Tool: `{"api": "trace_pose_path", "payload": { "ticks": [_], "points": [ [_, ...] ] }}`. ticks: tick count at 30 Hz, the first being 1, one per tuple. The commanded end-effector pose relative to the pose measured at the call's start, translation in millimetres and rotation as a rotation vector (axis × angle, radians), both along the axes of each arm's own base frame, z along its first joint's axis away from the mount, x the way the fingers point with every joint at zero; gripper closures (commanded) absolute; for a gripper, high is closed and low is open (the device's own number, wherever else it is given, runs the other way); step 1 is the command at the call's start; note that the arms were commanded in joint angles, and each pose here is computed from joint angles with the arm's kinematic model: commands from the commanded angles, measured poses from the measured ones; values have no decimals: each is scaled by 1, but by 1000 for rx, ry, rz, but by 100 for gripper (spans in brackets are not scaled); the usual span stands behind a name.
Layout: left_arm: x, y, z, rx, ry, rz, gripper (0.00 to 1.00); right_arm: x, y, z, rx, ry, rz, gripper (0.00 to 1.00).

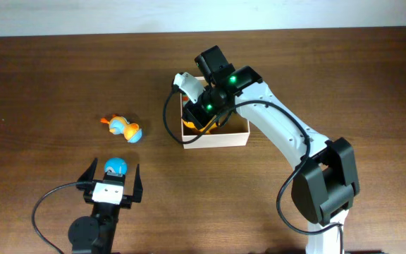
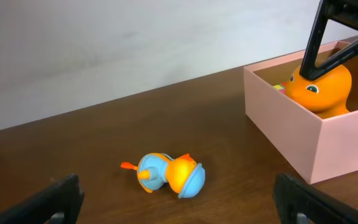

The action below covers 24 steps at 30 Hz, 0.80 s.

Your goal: Pack container

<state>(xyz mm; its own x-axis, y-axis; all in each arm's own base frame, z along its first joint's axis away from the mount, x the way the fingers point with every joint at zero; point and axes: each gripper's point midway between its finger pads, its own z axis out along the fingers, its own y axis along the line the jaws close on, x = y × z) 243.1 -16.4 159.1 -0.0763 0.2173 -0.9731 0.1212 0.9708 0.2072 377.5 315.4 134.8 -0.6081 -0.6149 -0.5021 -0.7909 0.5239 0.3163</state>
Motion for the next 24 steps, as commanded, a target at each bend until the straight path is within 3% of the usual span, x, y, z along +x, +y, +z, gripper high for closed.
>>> {"api": "trace_pose_path", "payload": {
  "ticks": [1,12,24],
  "points": [
    [0,3,-1,12,-5,12,1,14,-13,-3,-16,-2,-49,96],
    [0,3,-1,12,-5,12,1,32,-76,-12,-73,82,-182,96],
    [0,3,-1,12,-5,12,1,16,-90,-18,-114,160,-188,96]
  ]
}}
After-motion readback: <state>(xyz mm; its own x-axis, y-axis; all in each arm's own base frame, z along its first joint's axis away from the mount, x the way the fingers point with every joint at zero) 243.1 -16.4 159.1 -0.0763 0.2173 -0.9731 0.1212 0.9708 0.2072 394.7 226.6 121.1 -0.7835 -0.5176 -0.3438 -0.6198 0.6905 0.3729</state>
